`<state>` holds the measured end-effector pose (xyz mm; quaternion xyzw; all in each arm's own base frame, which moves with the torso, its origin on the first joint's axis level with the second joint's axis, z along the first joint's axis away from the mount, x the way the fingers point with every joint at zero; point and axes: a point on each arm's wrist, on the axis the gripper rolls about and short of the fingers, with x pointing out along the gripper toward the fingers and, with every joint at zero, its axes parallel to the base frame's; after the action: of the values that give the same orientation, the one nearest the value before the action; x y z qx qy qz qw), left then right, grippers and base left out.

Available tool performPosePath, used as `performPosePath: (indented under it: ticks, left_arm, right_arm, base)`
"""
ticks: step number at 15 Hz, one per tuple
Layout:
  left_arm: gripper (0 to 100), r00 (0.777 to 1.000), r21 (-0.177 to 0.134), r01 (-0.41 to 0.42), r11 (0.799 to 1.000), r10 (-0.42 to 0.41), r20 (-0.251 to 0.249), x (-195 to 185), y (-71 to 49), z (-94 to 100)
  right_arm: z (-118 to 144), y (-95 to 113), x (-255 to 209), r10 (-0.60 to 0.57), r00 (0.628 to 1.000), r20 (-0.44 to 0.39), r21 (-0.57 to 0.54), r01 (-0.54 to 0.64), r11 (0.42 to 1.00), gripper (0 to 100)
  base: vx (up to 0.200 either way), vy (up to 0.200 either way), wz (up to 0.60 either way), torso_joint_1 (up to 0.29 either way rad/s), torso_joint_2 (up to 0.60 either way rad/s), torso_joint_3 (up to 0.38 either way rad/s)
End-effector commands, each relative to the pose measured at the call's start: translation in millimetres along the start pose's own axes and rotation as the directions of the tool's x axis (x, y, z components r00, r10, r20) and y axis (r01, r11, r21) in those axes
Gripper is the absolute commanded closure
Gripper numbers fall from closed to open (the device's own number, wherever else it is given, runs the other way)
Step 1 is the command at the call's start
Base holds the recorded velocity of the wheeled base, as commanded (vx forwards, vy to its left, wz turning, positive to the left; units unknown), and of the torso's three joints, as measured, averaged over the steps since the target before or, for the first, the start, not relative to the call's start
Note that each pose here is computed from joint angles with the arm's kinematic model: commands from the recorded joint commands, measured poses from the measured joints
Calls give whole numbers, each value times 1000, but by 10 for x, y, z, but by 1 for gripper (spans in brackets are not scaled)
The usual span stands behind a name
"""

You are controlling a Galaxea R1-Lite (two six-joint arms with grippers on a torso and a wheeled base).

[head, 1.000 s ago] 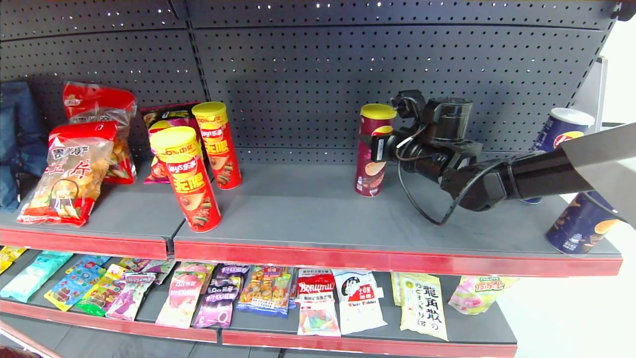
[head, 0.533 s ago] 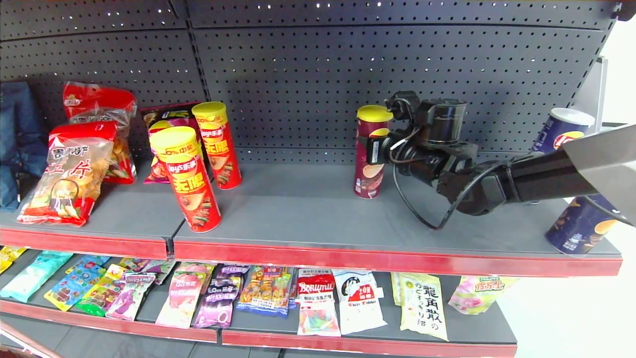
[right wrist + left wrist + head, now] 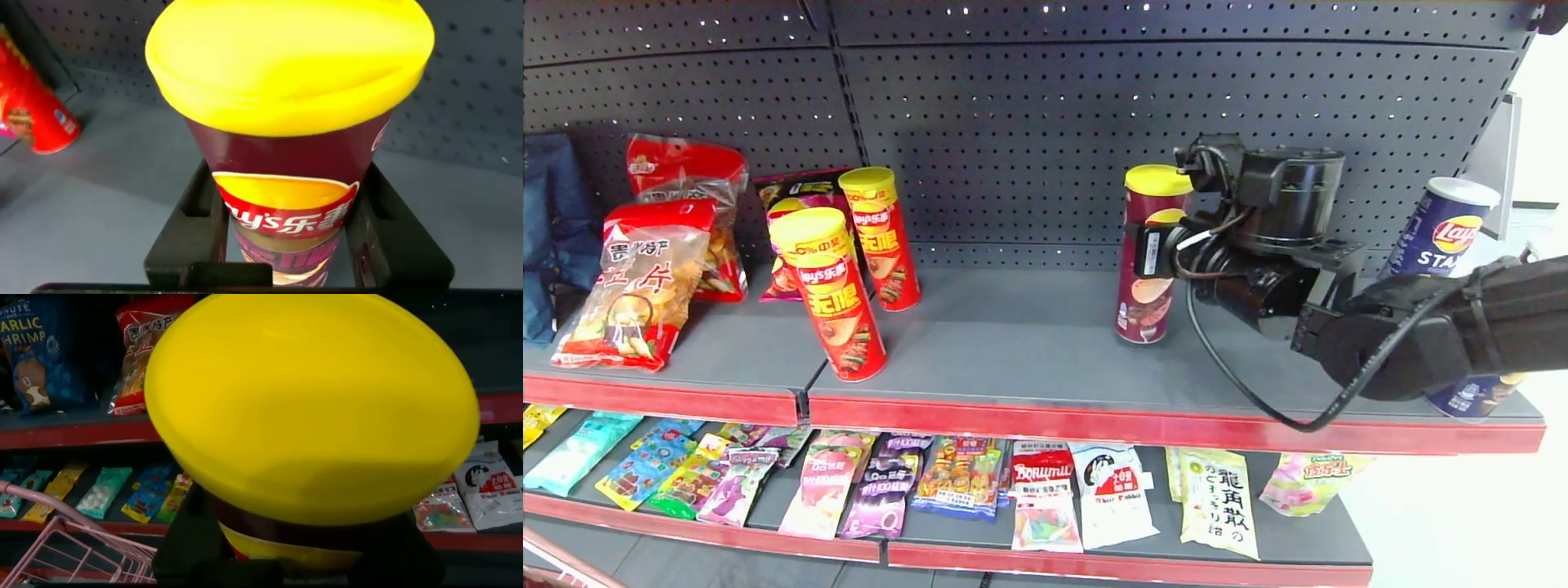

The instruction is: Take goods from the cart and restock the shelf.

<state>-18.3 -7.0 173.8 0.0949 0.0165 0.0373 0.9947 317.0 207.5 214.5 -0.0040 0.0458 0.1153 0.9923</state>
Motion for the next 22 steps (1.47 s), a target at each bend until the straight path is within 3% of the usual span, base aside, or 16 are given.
performPosePath:
  ticks: [1,4,8,22]
  left_arm:
    - [100,1000,-1,0,1000,0,-5,4,-2,-12]
    - [100,1000,-1,0,1000,0,-5,4,-2,-12]
    - [100,1000,-1,0,1000,0,-5,4,-2,-12]
    - [100,1000,0,-1,1000,1,0,-8,-7,-30]
  right_arm:
    - [12,20,-260,9,1000,-6,19,-9,1000,100]
    - [-89,147,-288,-56,998,-27,44,57,997,100]
    - [-156,317,-338,-28,999,-38,52,30,998,100]
    - [-346,480,-491,-2,998,-69,21,4,1000,100]
  base:
    - [0,0,0,0,0,0]
    - [0,0,0,0,0,0]
    - [0,0,0,0,0,0]
    - [0,0,0,0,0,0]
